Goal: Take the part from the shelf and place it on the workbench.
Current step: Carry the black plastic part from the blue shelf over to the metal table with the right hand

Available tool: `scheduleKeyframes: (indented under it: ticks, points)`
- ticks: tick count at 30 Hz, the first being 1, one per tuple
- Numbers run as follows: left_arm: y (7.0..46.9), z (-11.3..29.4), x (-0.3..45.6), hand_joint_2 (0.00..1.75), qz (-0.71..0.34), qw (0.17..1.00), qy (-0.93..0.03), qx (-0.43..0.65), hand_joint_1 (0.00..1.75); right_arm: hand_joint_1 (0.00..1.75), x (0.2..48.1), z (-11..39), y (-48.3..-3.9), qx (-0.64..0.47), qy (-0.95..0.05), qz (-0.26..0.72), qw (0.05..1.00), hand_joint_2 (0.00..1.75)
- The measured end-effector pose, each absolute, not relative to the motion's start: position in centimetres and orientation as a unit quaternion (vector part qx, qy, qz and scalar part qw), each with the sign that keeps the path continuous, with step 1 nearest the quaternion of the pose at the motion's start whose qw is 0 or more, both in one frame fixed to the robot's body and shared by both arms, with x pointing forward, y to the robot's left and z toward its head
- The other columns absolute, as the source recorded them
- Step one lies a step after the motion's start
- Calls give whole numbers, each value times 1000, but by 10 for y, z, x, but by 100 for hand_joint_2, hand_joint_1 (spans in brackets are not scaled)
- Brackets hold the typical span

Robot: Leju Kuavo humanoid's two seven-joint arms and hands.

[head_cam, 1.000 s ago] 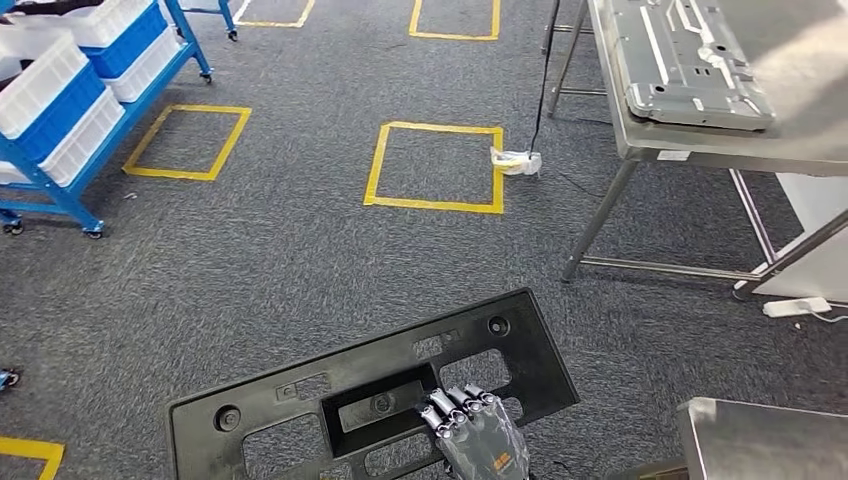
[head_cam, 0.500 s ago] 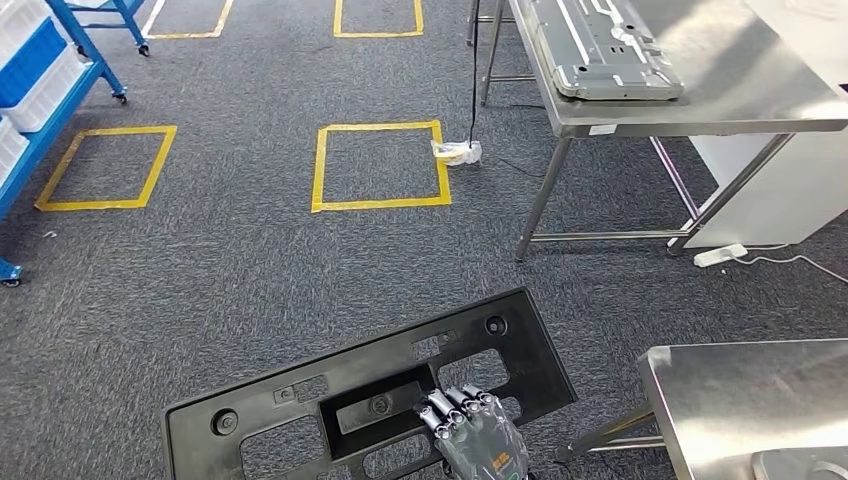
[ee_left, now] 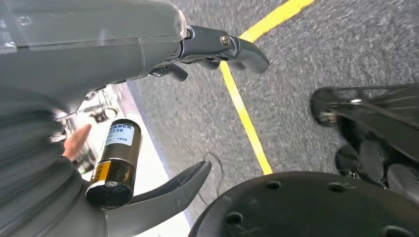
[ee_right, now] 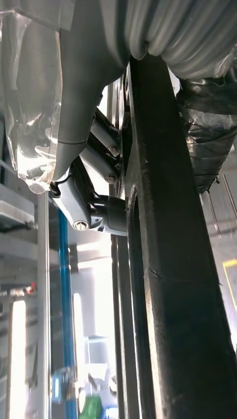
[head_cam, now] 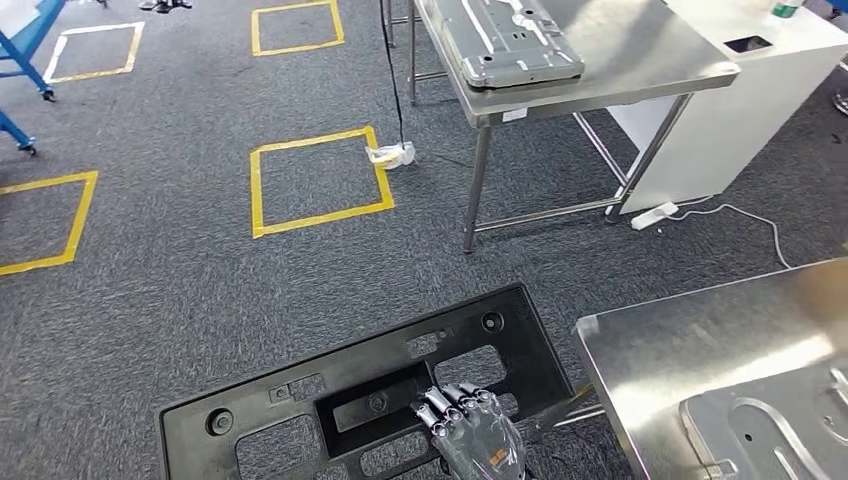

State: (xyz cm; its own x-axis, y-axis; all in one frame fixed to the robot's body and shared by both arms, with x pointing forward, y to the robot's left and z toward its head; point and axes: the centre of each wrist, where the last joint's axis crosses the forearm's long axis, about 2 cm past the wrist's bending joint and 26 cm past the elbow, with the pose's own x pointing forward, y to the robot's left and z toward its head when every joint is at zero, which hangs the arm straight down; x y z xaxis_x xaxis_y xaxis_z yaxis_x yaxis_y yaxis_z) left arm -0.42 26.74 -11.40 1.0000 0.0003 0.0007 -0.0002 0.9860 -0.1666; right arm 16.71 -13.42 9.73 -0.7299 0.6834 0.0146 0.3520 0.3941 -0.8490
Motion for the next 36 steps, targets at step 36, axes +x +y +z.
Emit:
scheduleKeyframes:
  ticks: [36]
  points:
    - [277,-114,-4,175,-24,996,4,-81,0,175,251,162,-254,-411,-826,334,194,175]
